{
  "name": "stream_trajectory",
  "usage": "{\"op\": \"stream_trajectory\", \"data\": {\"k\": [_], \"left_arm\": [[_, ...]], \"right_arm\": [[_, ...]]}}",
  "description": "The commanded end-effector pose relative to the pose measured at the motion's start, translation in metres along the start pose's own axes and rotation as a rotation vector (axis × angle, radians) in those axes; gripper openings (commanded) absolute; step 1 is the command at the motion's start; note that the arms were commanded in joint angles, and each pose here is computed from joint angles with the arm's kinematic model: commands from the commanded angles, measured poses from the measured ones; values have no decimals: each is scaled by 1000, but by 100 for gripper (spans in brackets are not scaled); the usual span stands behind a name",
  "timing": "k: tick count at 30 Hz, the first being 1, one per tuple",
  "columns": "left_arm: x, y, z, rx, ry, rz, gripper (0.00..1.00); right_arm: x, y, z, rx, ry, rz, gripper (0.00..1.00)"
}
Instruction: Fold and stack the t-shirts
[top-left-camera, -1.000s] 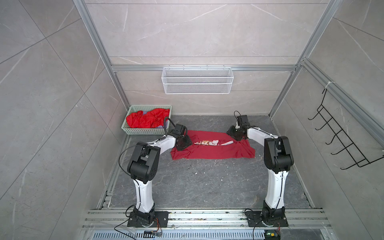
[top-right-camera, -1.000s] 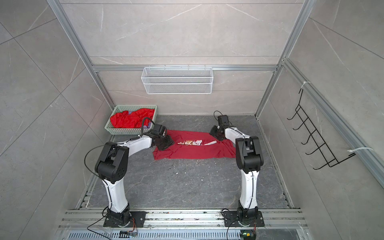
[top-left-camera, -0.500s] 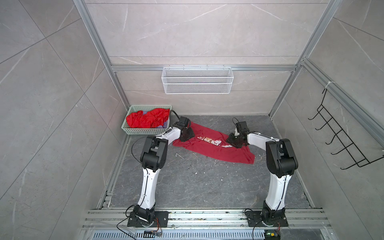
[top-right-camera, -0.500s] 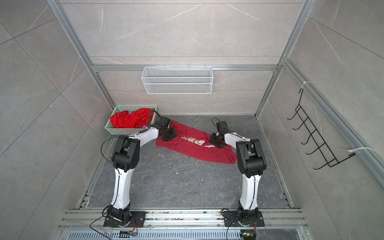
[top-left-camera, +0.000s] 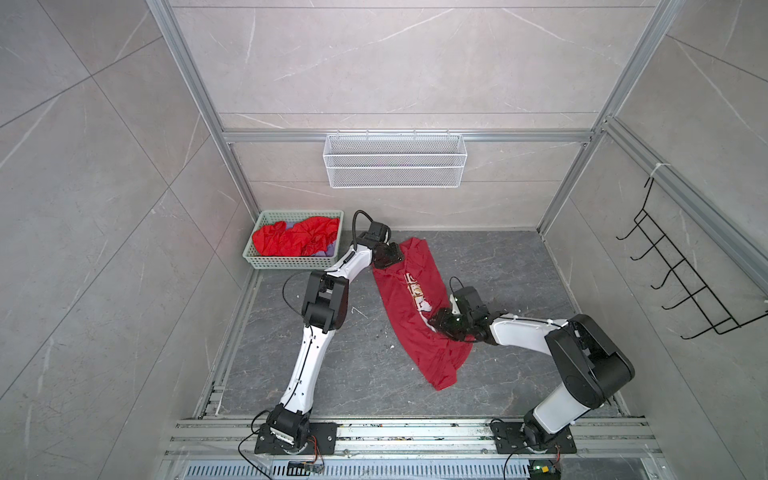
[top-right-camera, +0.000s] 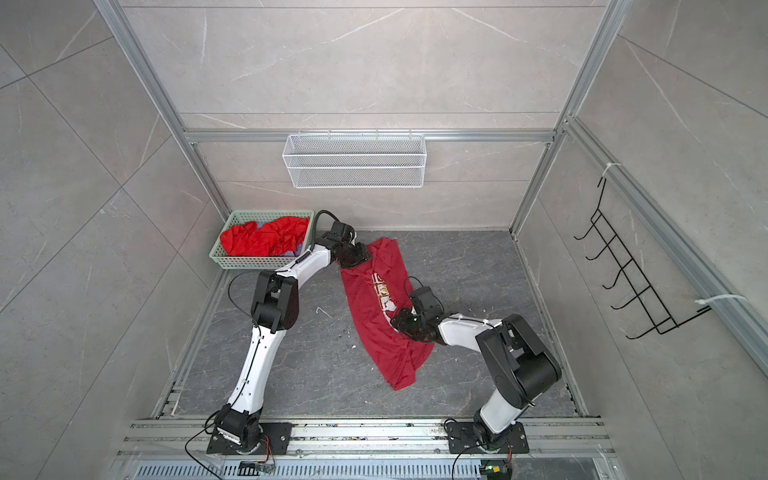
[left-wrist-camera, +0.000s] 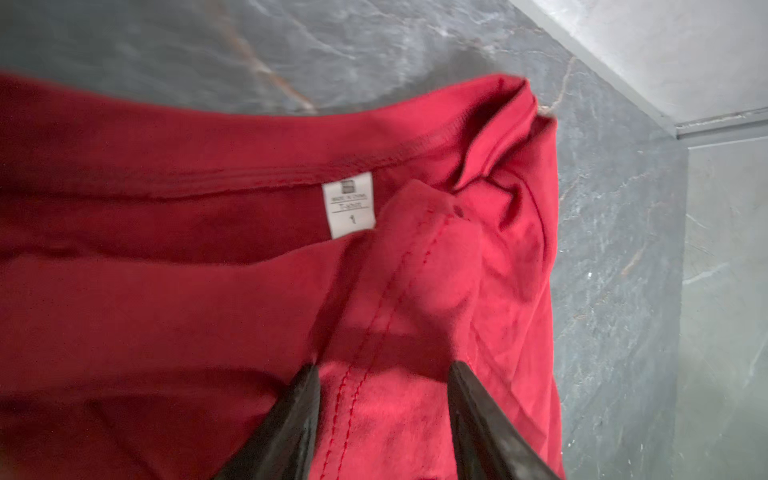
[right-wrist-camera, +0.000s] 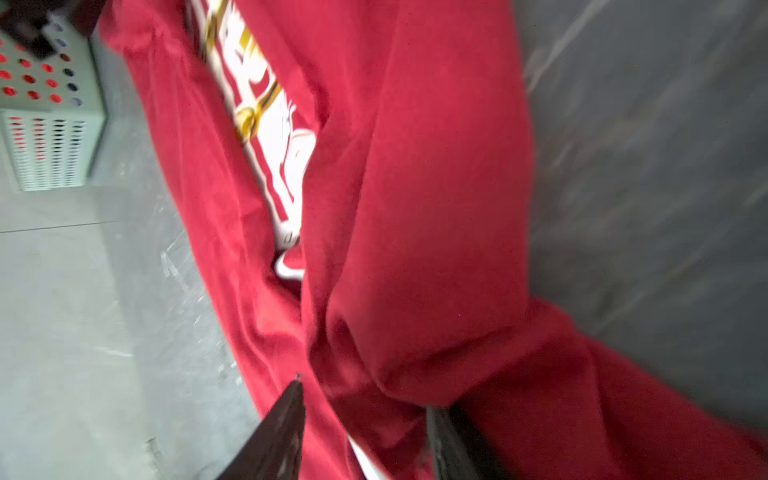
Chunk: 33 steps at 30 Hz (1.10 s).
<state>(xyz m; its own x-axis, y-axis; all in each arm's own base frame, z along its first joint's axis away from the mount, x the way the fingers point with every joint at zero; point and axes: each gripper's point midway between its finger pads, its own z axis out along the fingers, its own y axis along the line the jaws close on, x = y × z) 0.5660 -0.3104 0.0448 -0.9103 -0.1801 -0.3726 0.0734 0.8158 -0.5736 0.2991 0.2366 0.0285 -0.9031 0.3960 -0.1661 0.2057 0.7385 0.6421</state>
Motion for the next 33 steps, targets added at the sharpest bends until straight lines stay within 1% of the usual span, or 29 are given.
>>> {"op": "stream_trajectory", "data": {"k": [1,4,6,10,13,16,19,22,28,33], "left_arm": [[10,-7,6,28,49,4,54],[4,-16,-1,52,38,21,54],[-1,-22,-10,54,23,37,54],[-12,-36,-36,55,-22,76,54],[-18,-47,-58,61,-54,92,54],[-18,-56,-77,79,-81,90,54],[-11,-59,-93,83,-90,75,54],[7,-48,-96,59,-59,55,54],[45,-21,-87,25,12,19,54],[59,-9,-69,14,47,-20,54]], "right_arm": [[59,-57,3,221,115,146,51],[66,-38,-7,235,120,74,52],[64,-28,-17,232,105,43,53],[53,-5,-45,192,45,-5,55],[43,3,-64,190,-11,-45,57],[36,5,-72,194,-48,-71,58],[33,8,-66,187,-51,-89,59],[40,12,-49,154,1,-84,58],[51,-1,-29,169,48,-65,58],[56,-16,-22,209,65,-50,58]]}}
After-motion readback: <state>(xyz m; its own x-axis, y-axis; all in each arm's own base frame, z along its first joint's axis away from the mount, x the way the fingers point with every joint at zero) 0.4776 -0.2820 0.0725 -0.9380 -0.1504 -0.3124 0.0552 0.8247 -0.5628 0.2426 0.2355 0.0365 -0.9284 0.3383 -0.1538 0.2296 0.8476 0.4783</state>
